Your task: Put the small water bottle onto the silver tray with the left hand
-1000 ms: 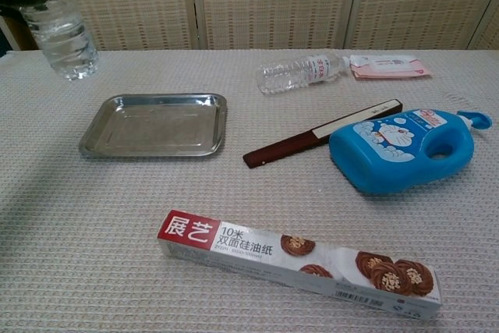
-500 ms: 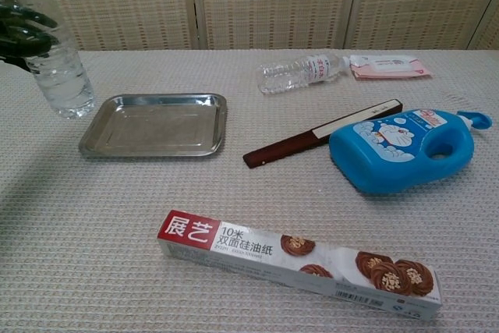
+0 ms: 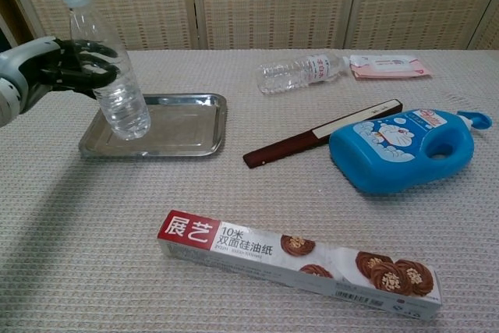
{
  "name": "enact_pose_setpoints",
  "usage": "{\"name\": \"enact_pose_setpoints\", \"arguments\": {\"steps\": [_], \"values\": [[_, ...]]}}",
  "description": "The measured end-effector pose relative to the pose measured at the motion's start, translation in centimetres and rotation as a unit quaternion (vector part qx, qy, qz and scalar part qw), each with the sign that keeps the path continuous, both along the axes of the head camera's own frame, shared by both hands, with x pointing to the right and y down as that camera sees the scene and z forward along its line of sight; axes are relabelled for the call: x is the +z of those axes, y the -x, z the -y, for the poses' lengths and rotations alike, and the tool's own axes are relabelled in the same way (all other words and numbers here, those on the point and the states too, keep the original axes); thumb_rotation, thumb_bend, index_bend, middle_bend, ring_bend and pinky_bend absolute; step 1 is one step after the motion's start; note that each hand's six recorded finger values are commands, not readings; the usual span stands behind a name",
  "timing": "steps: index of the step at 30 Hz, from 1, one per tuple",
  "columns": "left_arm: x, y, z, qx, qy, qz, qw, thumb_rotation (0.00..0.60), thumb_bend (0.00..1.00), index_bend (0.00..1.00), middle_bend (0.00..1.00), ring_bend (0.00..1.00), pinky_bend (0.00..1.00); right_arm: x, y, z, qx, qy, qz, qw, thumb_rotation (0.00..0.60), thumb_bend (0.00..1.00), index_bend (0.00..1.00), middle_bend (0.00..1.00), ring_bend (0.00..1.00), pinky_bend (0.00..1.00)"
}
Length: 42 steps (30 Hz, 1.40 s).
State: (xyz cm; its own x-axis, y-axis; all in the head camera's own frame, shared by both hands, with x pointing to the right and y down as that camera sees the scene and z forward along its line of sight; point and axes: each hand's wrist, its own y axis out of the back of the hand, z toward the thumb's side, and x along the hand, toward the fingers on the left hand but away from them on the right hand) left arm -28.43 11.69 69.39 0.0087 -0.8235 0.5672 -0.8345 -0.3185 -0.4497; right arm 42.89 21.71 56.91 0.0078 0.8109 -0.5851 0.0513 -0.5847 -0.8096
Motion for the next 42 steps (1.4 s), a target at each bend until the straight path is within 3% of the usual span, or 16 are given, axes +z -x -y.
{"name": "enact_pose_setpoints", "arguments": {"steps": [5, 14, 24, 27, 28, 30, 37, 42], "values": [[2.0, -1.4, 0.4, 0.000, -0.013, 0.008, 0.9999, 0.600, 0.42, 0.46, 0.58, 0.50, 0.50, 0.1, 0.0, 0.0, 0.001, 0.002, -0.001, 1.0000, 0.600, 0.25, 0.00, 0.00, 0.00, 0.09], [3.2, -2.2, 0.7, 0.000, -0.019, 0.017, 0.9997, 0.600, 0.42, 0.44, 0.56, 0.48, 0.48, 0.2, -0.1, -0.1, 0.001, 0.007, -0.003, 1.0000, 0.600, 0.24, 0.00, 0.00, 0.00, 0.09], [4.4, -1.4, 0.0, 0.013, -0.012, 0.050, 0.9986, 0.600, 0.42, 0.25, 0.32, 0.27, 0.33, 0.2, -0.1, -0.1, 0.000, 0.008, -0.005, 1.0000, 0.600, 0.24, 0.00, 0.00, 0.00, 0.09], [4.6, -1.3, -0.1, 0.018, -0.006, 0.048, 0.9986, 0.600, 0.42, 0.13, 0.19, 0.14, 0.21, 0.2, -0.1, -0.2, 0.001, 0.008, -0.005, 1.0000, 0.600, 0.25, 0.00, 0.00, 0.00, 0.09], [4.6, -1.3, -0.2, 0.022, -0.003, 0.048, 0.9986, 0.600, 0.42, 0.06, 0.10, 0.07, 0.17, 0.2, -0.1, -0.2, 0.001, 0.008, -0.005, 1.0000, 0.600, 0.24, 0.00, 0.00, 0.00, 0.09], [4.8, -1.3, -0.3, 0.030, 0.005, 0.051, 0.9982, 0.600, 0.42, 0.01, 0.01, 0.01, 0.14, 0.2, -0.1, -0.2, 0.001, 0.008, -0.004, 1.0000, 0.600, 0.24, 0.00, 0.00, 0.00, 0.09], [5.0, -1.2, -0.8, 0.063, 0.043, 0.048, 0.9960, 0.600, 0.39, 0.00, 0.00, 0.00, 0.09, 0.1, -0.1, -0.2, 0.001, 0.006, -0.001, 1.0000, 0.600, 0.25, 0.00, 0.00, 0.00, 0.09], [4.5, -0.5, -0.8, 0.087, 0.052, 0.067, 0.9926, 0.600, 0.39, 0.00, 0.00, 0.00, 0.09, 0.1, -0.2, -0.2, 0.001, 0.008, 0.000, 1.0000, 0.600, 0.24, 0.00, 0.00, 0.00, 0.09]]}}
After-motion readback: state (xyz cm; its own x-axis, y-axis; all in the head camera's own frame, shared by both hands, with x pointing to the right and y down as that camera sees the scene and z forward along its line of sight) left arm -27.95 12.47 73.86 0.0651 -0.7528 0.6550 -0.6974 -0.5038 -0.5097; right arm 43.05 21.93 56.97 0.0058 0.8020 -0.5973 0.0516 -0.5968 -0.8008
